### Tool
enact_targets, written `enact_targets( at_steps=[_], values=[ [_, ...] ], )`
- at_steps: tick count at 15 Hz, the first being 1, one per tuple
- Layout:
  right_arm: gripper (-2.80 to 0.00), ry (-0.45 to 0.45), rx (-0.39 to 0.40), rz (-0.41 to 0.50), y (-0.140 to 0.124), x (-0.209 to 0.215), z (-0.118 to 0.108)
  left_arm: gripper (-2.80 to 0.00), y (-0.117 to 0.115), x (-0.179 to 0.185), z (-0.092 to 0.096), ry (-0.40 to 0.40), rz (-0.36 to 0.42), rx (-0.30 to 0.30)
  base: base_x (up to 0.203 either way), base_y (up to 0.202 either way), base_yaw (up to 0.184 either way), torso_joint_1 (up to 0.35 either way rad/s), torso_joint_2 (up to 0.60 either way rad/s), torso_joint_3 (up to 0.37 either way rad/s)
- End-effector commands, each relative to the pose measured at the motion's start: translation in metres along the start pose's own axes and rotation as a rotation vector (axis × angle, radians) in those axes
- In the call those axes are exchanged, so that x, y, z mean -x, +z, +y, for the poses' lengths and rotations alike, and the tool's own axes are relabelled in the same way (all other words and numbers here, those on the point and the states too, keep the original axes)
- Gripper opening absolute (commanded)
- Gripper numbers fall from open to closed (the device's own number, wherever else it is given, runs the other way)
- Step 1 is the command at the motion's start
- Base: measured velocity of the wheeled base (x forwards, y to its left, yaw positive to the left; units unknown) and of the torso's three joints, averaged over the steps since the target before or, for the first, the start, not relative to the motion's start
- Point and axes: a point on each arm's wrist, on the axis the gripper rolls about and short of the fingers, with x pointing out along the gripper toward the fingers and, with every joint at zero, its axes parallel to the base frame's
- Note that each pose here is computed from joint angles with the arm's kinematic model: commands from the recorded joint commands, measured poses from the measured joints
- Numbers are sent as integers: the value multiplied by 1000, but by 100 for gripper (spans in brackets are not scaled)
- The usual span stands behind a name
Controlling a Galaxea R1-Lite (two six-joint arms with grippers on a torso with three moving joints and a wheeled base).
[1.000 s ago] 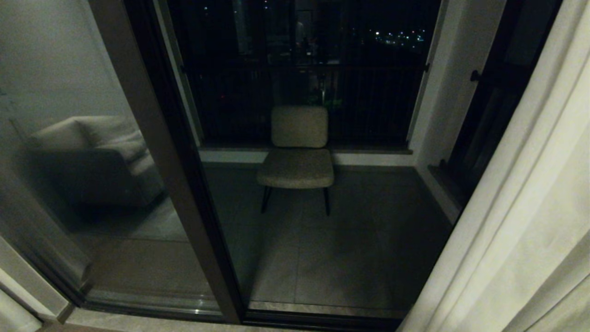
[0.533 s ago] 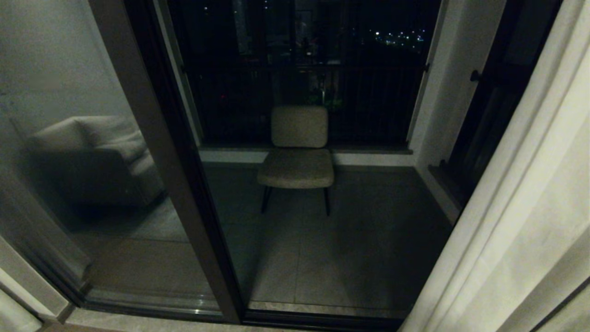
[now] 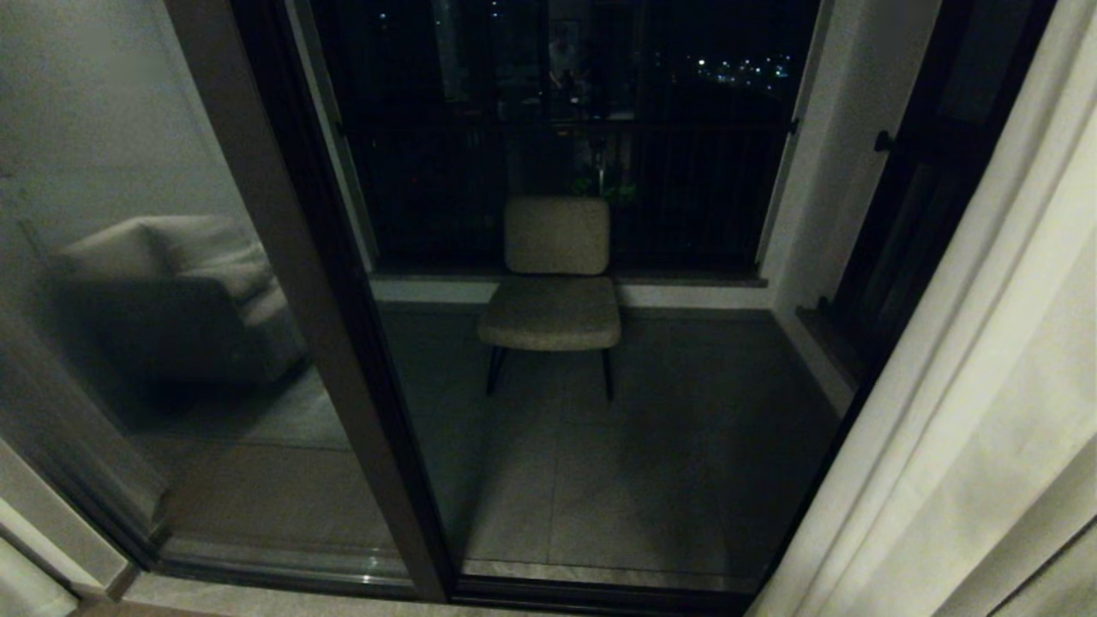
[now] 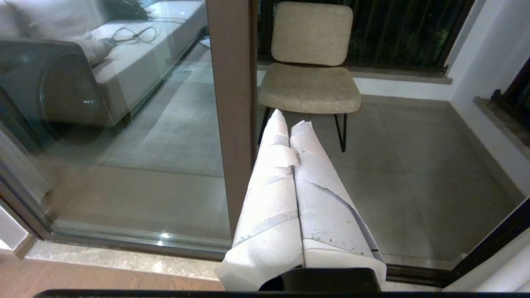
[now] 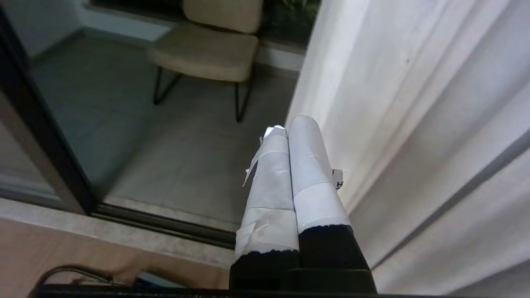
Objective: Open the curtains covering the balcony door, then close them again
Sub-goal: Pull the inner curtains open on both sides
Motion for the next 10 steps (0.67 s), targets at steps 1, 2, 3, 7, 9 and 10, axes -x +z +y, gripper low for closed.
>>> enact_targets(
  at_steps=[1, 2, 3, 7, 9, 10],
  values=[
    [-280, 9, 2, -73, -2, 8, 1, -280, 0, 0, 0, 1, -2, 1, 0, 0, 0, 0, 0, 0],
    [-280, -4, -6, -112, -3, 12, 1, -280, 0, 0, 0, 1, -1, 1, 0, 0, 0, 0, 0, 0],
    [-280, -18, -13, -155, -5, 17, 1, -280, 0, 0, 0, 1, -1, 1, 0, 0, 0, 0, 0, 0],
    [-280, -70, -35, -143, -14, 22, 2, -280, 0, 0, 0, 1, -2, 1, 0, 0, 0, 0, 0, 0],
    [-280, -63, -70, -111, -18, 21, 2, -280, 0, 0, 0, 1, -1, 1, 0, 0, 0, 0, 0, 0],
    [-280, -63, -71, -111, -18, 21, 2, -280, 0, 0, 0, 1, 0, 1, 0, 0, 0, 0, 0, 0]
  ],
)
